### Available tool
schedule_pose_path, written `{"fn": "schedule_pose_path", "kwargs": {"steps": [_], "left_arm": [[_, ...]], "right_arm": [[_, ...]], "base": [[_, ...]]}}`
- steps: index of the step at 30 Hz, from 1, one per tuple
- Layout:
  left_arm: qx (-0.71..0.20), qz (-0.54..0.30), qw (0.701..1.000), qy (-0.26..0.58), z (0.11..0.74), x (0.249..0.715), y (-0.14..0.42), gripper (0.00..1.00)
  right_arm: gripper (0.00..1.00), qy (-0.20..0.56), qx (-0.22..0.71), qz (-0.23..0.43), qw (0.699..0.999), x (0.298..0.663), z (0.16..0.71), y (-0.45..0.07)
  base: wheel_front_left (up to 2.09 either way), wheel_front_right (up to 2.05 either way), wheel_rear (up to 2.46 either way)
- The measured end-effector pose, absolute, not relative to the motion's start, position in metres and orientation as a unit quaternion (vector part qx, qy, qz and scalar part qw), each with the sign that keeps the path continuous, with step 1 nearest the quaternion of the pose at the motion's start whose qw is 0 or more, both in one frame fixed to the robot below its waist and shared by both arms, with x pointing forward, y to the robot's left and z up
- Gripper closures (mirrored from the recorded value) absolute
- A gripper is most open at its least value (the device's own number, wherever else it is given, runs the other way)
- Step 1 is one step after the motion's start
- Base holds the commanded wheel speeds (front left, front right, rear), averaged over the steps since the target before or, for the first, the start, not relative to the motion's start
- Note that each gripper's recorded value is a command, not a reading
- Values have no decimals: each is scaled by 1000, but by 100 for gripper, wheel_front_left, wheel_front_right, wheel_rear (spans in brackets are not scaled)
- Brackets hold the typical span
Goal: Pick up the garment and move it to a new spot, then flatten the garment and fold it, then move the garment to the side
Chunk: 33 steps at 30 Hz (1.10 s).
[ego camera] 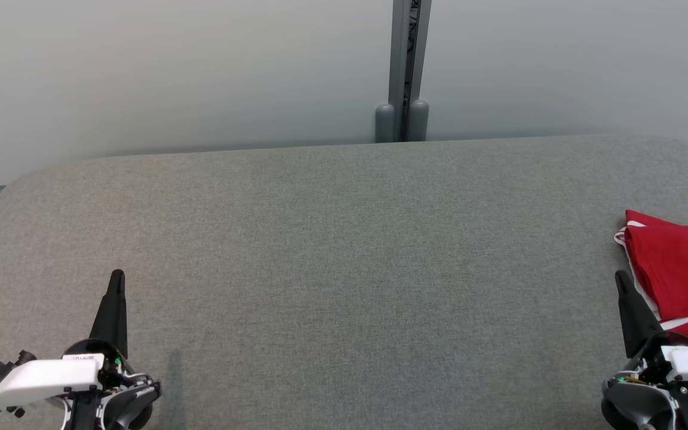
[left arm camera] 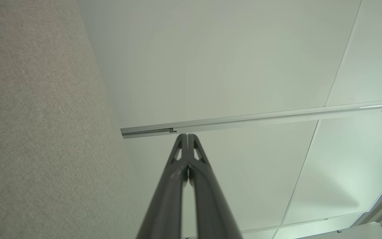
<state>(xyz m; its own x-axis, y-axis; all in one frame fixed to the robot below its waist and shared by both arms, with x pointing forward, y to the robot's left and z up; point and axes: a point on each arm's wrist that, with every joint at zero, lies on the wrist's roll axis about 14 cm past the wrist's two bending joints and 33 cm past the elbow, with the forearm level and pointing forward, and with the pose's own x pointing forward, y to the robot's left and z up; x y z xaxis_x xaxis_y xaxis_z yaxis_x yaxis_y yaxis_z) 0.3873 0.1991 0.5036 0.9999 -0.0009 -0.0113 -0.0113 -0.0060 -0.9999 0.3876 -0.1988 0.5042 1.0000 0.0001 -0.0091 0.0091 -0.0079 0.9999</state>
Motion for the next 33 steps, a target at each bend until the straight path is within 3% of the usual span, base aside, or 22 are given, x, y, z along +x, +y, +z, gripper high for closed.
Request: {"fn": "schedule_pose_path", "kwargs": {"steps": [33], "left_arm": [[-709, 4, 705, 4, 504, 387, 199, 100]], "right_arm": [[100, 3, 710, -3, 704, 388, 504, -199]], "base": [[0, 0, 0]]}}
